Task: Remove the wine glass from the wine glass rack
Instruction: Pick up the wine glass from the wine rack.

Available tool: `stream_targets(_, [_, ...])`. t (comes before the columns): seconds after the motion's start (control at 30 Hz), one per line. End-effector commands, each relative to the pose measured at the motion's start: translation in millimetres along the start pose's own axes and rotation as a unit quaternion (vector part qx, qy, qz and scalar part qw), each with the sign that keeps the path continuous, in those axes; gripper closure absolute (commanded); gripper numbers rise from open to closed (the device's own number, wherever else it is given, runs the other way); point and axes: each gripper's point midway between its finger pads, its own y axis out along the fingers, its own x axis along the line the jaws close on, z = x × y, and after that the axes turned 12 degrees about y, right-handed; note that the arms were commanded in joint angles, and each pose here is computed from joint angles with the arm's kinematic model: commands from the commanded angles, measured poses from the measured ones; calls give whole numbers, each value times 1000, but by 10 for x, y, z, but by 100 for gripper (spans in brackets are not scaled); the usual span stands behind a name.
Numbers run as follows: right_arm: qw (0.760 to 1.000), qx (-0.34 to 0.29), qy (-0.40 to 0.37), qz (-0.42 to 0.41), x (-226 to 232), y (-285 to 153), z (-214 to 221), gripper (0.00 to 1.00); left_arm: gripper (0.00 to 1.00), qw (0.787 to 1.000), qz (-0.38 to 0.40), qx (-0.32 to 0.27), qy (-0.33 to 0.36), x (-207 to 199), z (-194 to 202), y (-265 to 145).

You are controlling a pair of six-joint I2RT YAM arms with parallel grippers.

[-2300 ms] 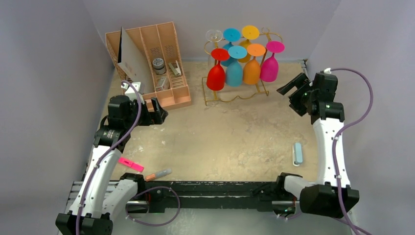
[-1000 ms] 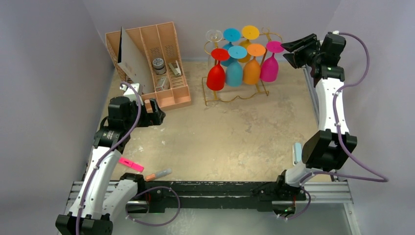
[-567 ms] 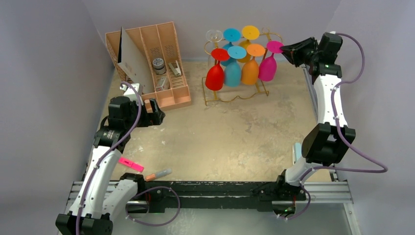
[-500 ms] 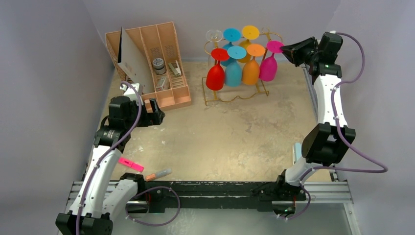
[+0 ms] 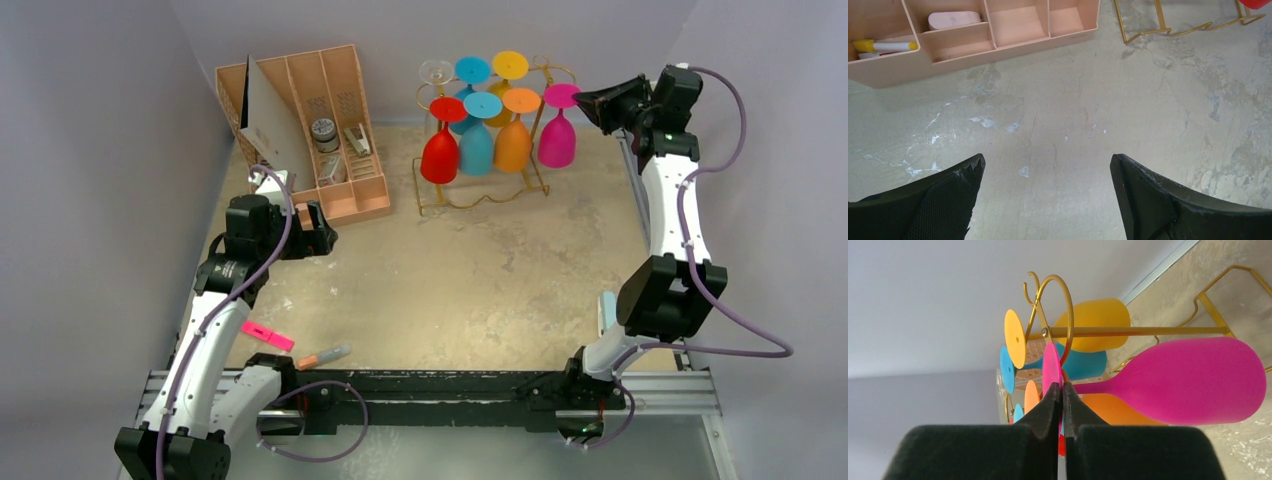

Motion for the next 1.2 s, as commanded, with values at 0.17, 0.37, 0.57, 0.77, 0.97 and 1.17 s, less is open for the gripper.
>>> stream_targets(0.17, [998,25,11,-59,371,-209,137,100,6,1000,-3,-4,-6,10,-48,9])
stream_targets(0.37, [998,14,6,-58,387,-307,151,100,6,1000,-3,-4,-5,7,-43,-3])
stream_targets(0.57, [999,-8,-7,-45,336,-388,136,100,6,1000,-3,-5,-4,5,-43,-13])
stream_targets(0.77, [999,-18,-13,-35,290,-443,128,100,6,1000,-3,-7,-4,4,-48,-29])
stream_targets(0.97, [999,-13,-17,-27,221,-466,172,100,1,1000,-17,-9,-2,50,-54,-57])
stream_targets(1.17, [999,-12,-45,-21,143,-581,241,100,0,998,-63,-14,0,202,-70,-129])
